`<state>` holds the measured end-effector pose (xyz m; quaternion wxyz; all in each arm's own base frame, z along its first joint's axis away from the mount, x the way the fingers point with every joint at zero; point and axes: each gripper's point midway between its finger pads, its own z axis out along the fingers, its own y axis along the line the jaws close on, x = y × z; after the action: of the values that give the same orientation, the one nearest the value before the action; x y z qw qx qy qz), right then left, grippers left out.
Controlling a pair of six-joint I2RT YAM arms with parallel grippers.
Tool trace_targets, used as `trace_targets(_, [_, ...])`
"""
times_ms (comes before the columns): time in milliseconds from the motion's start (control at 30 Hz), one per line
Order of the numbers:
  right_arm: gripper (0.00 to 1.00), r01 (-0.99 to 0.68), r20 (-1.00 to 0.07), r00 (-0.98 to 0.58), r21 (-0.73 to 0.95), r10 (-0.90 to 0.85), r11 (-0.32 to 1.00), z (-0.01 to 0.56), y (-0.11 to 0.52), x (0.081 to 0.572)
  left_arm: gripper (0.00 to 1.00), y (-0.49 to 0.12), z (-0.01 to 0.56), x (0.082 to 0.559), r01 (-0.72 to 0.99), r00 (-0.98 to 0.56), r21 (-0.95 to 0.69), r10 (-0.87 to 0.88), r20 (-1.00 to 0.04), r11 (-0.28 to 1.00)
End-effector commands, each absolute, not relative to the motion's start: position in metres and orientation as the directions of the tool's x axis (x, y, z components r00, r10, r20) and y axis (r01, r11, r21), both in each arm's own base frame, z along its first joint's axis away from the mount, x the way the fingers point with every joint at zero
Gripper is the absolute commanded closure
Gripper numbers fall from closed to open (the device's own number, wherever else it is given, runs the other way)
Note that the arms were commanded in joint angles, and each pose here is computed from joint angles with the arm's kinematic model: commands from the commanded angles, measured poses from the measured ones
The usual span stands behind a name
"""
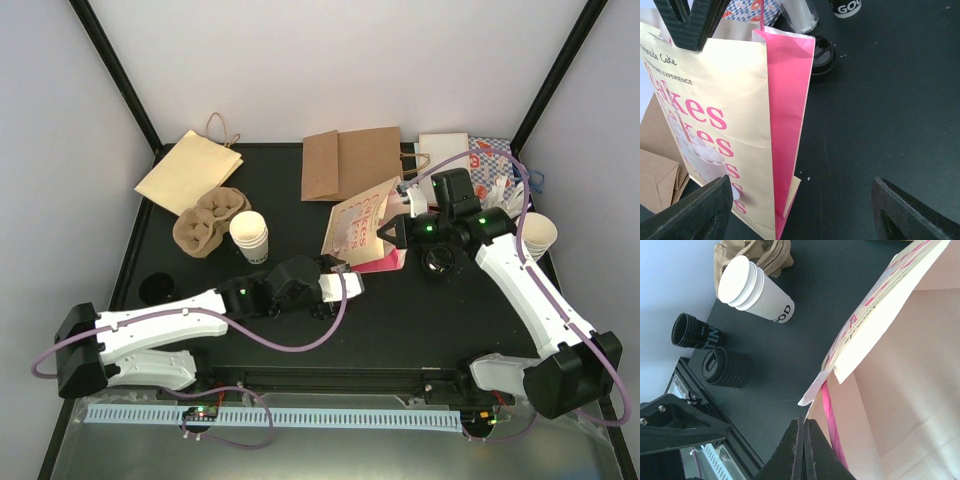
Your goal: Pack the takeout coffee
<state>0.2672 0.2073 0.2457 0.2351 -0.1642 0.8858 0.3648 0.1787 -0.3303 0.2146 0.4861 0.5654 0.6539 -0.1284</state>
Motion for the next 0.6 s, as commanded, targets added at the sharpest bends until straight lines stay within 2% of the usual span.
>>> trace_targets(0, [0.99, -0.481, -0.556, -0.823, 0.58, -0.112, 0.657, 0.26, 0.213, 0.265, 0.23, -0.342, 0.243, 0.197, 0.802, 0.144, 0.444, 0.592, -0.793, 0.399])
trace_targets(233, [0.99, -0.466, -0.545, -0.833, 0.603, -0.092, 0.648, 0.263, 0.217, 0.263, 0.21, -0.349, 0.247, 0.224, 0.706, 0.128, 0.476, 0.568, -0.813, 0.524])
trace_targets(567, [0.99, -0.459, -0.535, -0.841, 0.623, -0.082, 0.634, 0.265, 0.221, 0.262, 0.26, -0.371, 0.23, 0.243, 0.67, 0.108, 0.487, 0.576, -0.81, 0.56])
